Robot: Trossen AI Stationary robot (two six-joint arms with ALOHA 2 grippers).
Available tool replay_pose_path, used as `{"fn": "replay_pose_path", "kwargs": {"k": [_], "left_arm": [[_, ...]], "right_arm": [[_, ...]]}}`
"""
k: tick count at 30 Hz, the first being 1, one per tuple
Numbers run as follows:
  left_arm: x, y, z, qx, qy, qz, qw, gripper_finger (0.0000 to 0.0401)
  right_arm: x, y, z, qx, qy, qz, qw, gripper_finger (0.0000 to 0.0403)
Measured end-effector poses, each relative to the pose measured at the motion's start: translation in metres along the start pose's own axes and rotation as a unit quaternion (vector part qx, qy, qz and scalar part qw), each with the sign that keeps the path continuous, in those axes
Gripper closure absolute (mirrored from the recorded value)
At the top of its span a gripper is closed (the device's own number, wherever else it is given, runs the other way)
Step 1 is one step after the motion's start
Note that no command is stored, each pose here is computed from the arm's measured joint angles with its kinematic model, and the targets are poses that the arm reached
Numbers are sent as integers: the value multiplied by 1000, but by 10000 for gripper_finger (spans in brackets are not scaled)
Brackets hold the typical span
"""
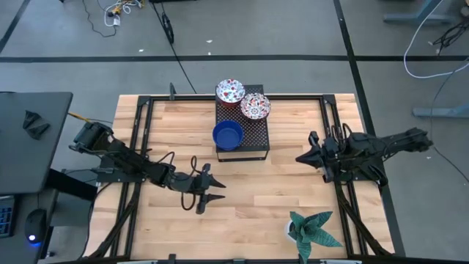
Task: Pick & Place Mini bowls
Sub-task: Return to Home Position
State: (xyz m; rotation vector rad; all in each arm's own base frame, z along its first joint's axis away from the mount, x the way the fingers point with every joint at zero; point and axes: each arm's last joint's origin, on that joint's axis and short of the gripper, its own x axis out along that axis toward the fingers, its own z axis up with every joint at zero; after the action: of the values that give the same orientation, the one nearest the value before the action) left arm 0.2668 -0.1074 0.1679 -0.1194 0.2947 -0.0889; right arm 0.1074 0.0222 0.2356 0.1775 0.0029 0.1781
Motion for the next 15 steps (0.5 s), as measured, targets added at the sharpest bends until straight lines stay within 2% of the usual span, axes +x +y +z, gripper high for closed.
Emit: {"fn": "replay_pose_path", "kwargs": {"k": [7, 15], "left_arm": [[1, 4, 1, -2, -2, 10, 1000, 220], [2, 6, 2, -4, -5, 13, 1000, 220]], "right_arm": [[-2, -7, -26, -27, -12, 5, 1000, 401], [-10, -17, -55, -22, -28, -12, 999, 401]]}}
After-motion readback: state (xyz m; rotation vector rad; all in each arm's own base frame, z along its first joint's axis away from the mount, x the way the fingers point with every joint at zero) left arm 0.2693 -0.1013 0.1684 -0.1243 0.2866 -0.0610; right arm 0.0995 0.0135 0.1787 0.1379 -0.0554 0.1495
